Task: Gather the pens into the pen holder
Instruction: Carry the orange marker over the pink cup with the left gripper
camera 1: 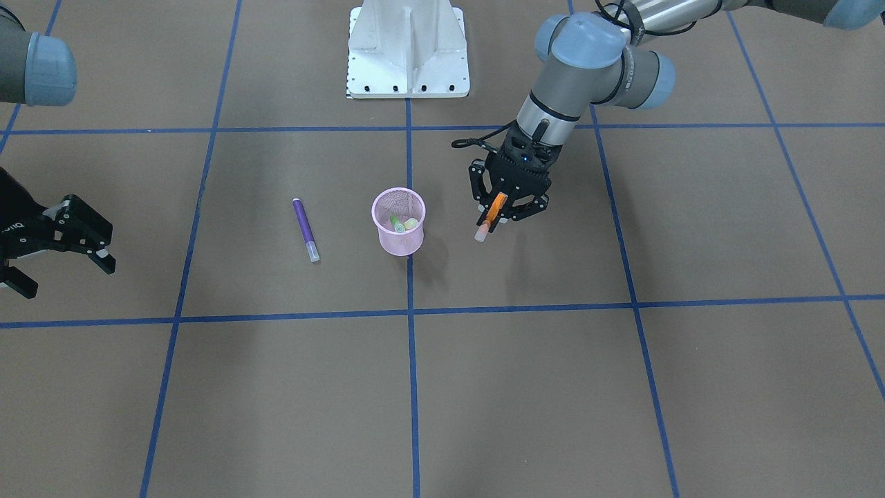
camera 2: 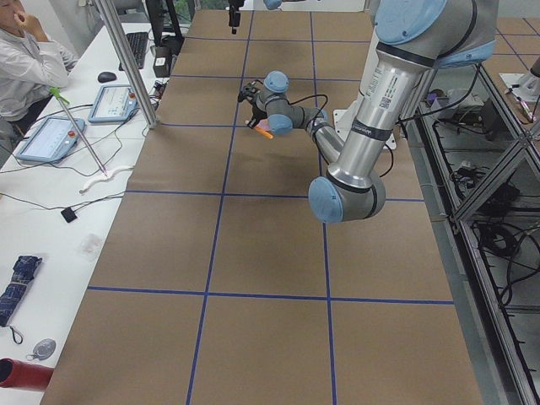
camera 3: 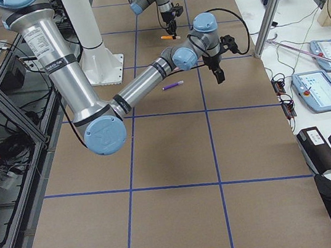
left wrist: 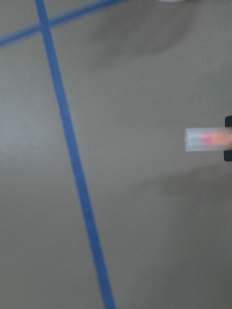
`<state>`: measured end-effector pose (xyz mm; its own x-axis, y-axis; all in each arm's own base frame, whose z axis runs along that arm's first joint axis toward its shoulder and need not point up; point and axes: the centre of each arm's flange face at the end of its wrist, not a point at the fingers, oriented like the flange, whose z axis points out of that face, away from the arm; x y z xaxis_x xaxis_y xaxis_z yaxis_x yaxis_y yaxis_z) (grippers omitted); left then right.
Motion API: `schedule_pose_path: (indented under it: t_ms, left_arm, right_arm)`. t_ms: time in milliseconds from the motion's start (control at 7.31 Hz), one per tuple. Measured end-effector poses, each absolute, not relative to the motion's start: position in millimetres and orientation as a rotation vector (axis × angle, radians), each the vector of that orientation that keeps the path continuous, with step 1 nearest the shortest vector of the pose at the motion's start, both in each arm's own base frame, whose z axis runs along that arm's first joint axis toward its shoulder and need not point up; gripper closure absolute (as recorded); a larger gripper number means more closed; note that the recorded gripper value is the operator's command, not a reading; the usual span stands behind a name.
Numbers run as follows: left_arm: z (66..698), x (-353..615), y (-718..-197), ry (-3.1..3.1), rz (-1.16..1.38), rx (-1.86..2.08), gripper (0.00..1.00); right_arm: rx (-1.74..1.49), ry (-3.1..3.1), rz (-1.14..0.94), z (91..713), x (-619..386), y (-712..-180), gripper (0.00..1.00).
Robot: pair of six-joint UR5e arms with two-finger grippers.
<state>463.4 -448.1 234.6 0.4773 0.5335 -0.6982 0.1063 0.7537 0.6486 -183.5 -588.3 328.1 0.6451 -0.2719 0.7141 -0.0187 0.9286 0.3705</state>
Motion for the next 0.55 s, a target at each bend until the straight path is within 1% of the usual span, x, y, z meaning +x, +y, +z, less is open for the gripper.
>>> schedule_pose_path:
  t_ms: [274, 547]
  left_arm:
    - [208.2, 453.1, -441.8, 1.199, 0.247, 0.922, 1.00]
    - [198.0, 468.3, -423.4, 1.326, 0.181, 1.101, 1.00]
  right_arm:
    - [0.365, -0.862, -0.148, 327.4, -184.2, -588.1, 0.01]
    - [0.366, -0.863, -0.150, 326.1, -185.6, -588.1, 0.01]
